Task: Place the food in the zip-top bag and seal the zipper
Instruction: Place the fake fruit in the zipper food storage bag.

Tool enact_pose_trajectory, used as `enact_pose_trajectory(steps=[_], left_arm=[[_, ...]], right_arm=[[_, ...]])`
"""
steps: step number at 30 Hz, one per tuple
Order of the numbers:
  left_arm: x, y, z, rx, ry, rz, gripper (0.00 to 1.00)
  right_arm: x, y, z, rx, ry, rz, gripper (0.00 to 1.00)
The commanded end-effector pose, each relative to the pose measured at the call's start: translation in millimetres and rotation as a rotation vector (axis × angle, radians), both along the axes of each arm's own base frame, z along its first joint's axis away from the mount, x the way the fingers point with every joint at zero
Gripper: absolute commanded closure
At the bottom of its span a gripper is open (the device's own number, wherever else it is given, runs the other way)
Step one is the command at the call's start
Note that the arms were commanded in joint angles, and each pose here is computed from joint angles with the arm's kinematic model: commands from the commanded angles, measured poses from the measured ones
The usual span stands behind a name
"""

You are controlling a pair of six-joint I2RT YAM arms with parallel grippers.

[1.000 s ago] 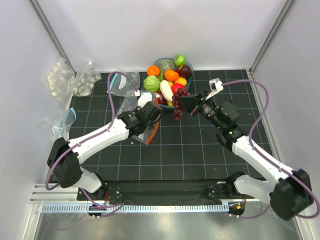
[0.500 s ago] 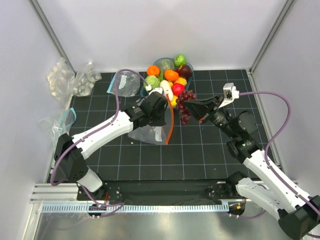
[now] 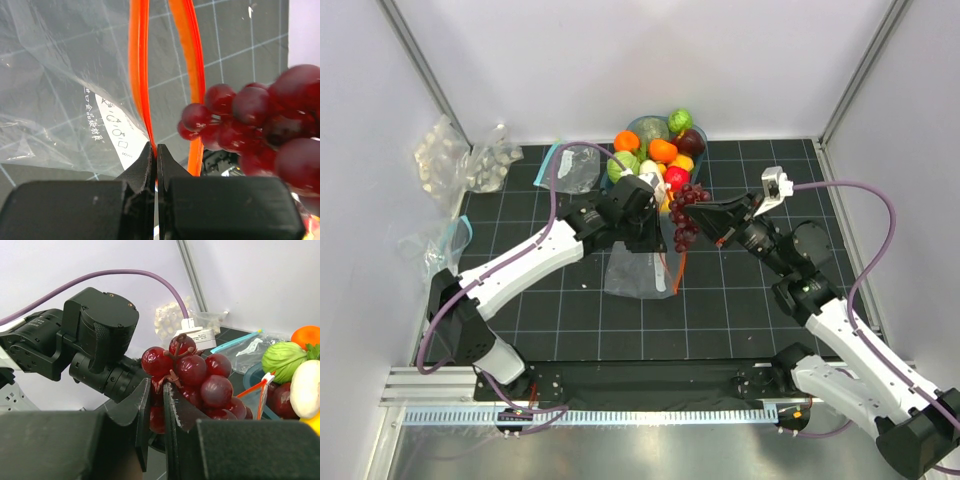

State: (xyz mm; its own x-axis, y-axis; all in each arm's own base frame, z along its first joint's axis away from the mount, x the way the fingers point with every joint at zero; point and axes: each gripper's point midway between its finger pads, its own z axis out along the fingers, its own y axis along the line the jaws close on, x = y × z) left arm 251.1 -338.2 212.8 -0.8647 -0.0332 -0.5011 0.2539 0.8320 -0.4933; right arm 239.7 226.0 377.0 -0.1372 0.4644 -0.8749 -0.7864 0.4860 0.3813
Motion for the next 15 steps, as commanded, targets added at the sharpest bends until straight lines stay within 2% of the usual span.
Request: enact_pose_trajectory(steps=[1, 8, 15], left_arm=[[-2.6, -16.9, 37.9, -0.125, -0.026, -0.047, 1.00], [-4.8, -27.0, 45.6, -0.176, -0.024, -0.080, 1.00], [-9.0, -14.2, 52.6, -0.184, -0.066, -0.067, 0.99]], right_arm=[[-8.9, 1.8, 21.8, 0.045, -0.064, 0.035, 0.91], [1.7, 9.9, 10.7, 0.057, -0.026, 0.052, 0.92], [17.0, 12.0, -8.7, 0.058, 0.025, 0.019, 0.92]])
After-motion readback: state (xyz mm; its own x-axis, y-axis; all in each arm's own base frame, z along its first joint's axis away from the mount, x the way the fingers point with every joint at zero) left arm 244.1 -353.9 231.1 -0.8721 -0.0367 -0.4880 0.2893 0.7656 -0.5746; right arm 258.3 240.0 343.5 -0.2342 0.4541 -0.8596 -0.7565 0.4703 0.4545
